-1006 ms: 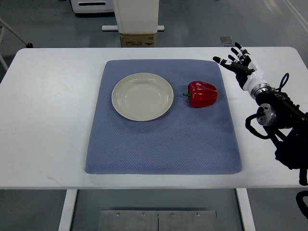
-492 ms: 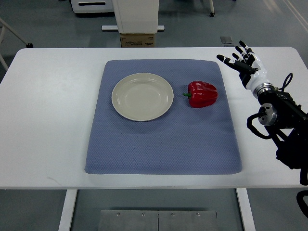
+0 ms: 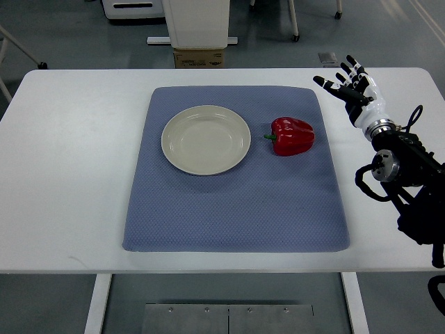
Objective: Place red pepper on plate with right hand
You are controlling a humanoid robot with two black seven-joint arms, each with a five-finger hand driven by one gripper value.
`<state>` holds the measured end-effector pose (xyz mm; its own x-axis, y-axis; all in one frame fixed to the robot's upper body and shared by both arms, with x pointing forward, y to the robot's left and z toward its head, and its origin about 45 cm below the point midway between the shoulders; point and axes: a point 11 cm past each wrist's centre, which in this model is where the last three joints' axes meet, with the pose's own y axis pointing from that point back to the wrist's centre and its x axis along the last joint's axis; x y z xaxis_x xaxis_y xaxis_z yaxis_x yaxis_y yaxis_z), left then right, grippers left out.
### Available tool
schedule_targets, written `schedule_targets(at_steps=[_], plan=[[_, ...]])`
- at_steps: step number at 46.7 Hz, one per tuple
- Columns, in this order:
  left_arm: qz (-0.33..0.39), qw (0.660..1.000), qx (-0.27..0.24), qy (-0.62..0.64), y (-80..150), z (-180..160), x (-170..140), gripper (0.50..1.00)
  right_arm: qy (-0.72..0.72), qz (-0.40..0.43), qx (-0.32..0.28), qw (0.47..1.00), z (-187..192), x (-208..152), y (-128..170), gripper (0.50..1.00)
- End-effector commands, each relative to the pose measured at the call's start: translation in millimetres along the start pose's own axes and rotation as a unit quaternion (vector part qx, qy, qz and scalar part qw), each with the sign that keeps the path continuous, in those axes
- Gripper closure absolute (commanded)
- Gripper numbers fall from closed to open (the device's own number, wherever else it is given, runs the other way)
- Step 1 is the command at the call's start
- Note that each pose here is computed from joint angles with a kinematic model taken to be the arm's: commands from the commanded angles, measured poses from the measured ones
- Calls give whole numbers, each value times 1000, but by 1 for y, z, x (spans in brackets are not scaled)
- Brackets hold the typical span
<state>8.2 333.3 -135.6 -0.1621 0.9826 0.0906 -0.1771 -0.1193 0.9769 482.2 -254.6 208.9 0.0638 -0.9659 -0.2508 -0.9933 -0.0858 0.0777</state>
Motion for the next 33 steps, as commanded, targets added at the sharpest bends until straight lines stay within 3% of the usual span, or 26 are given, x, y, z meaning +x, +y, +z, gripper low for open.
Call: schedule_targets(at_steps=[1, 19, 33], plan=[[0, 1000, 0, 0, 0, 0, 0, 500, -1, -3, 0, 1000, 0, -2, 0, 500], [0, 1000, -1, 0, 0, 0, 0, 500, 27, -27, -14, 999, 9, -11, 3, 500], [0, 1000, 0, 0, 0, 0, 0, 500, 59, -85, -9, 995, -9, -16, -1, 504]])
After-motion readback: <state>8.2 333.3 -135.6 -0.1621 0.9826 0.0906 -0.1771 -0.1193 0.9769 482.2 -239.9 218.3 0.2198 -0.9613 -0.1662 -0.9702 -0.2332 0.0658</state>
